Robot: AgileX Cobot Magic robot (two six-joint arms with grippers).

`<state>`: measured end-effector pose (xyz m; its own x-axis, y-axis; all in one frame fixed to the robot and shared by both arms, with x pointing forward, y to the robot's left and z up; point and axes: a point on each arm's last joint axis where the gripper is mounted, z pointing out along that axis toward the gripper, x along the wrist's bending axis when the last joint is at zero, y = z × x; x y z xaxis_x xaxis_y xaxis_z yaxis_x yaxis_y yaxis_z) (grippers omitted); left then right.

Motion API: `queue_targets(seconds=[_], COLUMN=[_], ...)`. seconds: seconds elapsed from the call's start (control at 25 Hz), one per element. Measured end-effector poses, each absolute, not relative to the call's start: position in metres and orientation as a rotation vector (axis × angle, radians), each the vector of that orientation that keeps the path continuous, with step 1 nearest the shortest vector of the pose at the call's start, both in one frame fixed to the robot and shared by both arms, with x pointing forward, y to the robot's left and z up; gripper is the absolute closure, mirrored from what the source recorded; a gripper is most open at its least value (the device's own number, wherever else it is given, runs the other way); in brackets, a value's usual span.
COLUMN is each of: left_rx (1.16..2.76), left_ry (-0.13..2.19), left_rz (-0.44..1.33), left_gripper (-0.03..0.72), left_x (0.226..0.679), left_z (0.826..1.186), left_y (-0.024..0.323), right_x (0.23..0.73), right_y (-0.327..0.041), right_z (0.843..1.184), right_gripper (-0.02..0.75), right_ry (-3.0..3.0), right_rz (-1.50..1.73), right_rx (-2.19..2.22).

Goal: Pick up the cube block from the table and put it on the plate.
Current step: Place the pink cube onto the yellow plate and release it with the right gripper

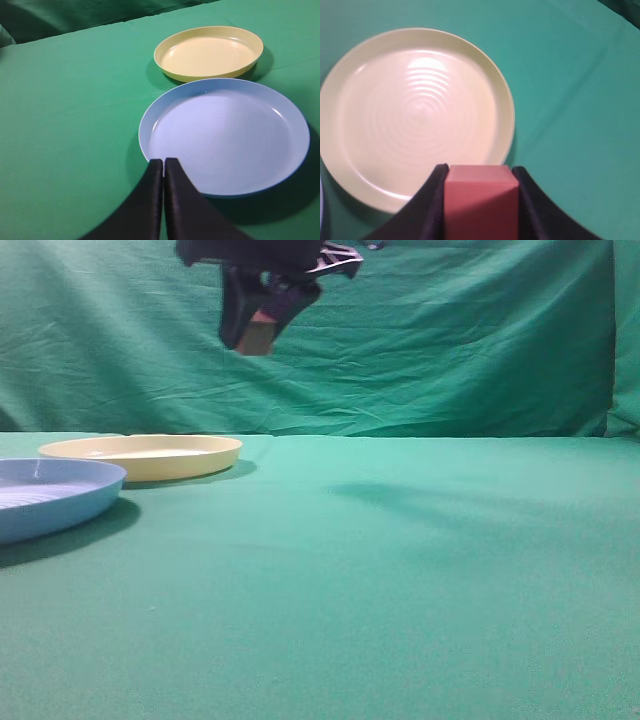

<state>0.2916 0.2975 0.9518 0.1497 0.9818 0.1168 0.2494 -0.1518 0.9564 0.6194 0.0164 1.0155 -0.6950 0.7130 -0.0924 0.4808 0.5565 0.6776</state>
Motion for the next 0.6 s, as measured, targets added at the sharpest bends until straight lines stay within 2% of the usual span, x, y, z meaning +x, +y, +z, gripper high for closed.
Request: queue_targets(seconds=[0.12, 0.24, 0.44, 0.56, 0.6], left_rx=[1.565, 1.565, 1.565, 1.565, 1.565], left_ry=[1.228, 1.228, 1.228, 1.228, 1.228], left_rz=[1.071, 1.071, 1.071, 1.071, 1.071], left_gripper=[0.688, 0.688, 0.688, 0.688, 0.688], left_x=[0.292, 0.292, 0.292, 0.292, 0.292], left_z=[0.952, 0.952, 0.952, 0.952, 0.952], left_y=[0.297, 0.297, 0.297, 0.297, 0.297], right_x=[0.628, 0.634, 0.64, 0.641, 0.642], right_y=[0.055, 0.078, 0.092, 0.093, 0.094], right_z=[0.998, 0.974, 0.941, 0.934, 0.929], right_gripper=[0.505, 0.505, 0.505, 0.505, 0.357], right_ry=[2.445, 2.424, 2.38, 2.381, 2.384], right_rz=[0.954, 1.012, 1.082, 1.081, 1.077], right_rx=[0.889, 0.843, 0.804, 0.804, 0.805])
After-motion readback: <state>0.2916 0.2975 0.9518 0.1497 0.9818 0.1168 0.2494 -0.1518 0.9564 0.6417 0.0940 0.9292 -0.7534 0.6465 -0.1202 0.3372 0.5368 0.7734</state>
